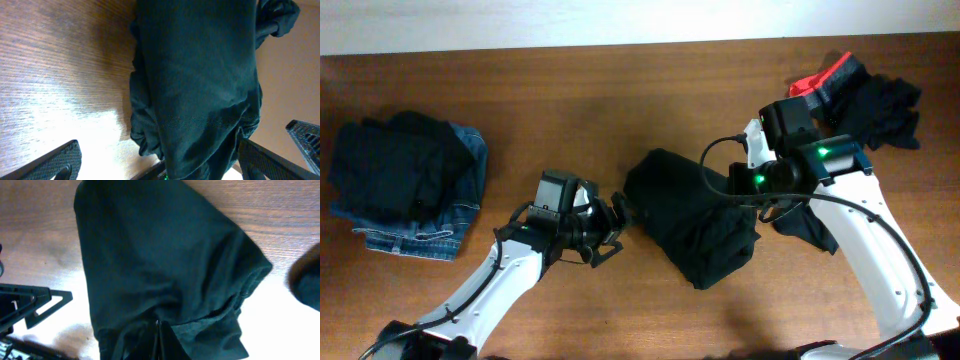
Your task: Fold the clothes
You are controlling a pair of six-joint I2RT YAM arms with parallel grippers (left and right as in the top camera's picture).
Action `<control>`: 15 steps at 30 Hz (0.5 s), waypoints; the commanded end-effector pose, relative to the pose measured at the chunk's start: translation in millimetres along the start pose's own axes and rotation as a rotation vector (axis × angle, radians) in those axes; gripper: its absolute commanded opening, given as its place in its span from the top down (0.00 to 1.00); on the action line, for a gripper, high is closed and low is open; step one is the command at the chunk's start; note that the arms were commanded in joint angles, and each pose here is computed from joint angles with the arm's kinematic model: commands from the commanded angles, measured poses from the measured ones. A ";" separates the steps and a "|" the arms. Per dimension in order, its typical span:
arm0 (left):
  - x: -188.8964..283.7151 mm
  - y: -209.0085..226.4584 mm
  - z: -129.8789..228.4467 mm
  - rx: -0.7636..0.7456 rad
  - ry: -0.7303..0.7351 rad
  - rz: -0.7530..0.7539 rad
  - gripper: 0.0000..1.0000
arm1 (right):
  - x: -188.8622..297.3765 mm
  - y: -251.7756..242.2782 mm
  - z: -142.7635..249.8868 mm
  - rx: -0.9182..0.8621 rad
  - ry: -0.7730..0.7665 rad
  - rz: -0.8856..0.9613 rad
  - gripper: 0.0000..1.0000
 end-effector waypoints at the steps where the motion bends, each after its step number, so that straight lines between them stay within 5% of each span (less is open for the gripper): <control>1: -2.0 2.1 -1.0 -0.011 -0.006 -0.003 0.01 | -23.6 12.8 8.2 0.047 0.056 -0.056 0.96; 15: -2.7 1.3 -0.5 0.034 -0.001 0.001 0.01 | -116.1 -45.1 70.0 -0.126 0.317 0.177 0.96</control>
Point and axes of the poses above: each gripper's point midway between its finger pads, its own x axis back along the fingers, its own y axis along the line the jaws close on, z = x × y, the point moved 4 cm from there along x, back along the fingers, and after that the axes turned 15 degrees about x, right-handed, at the moved point
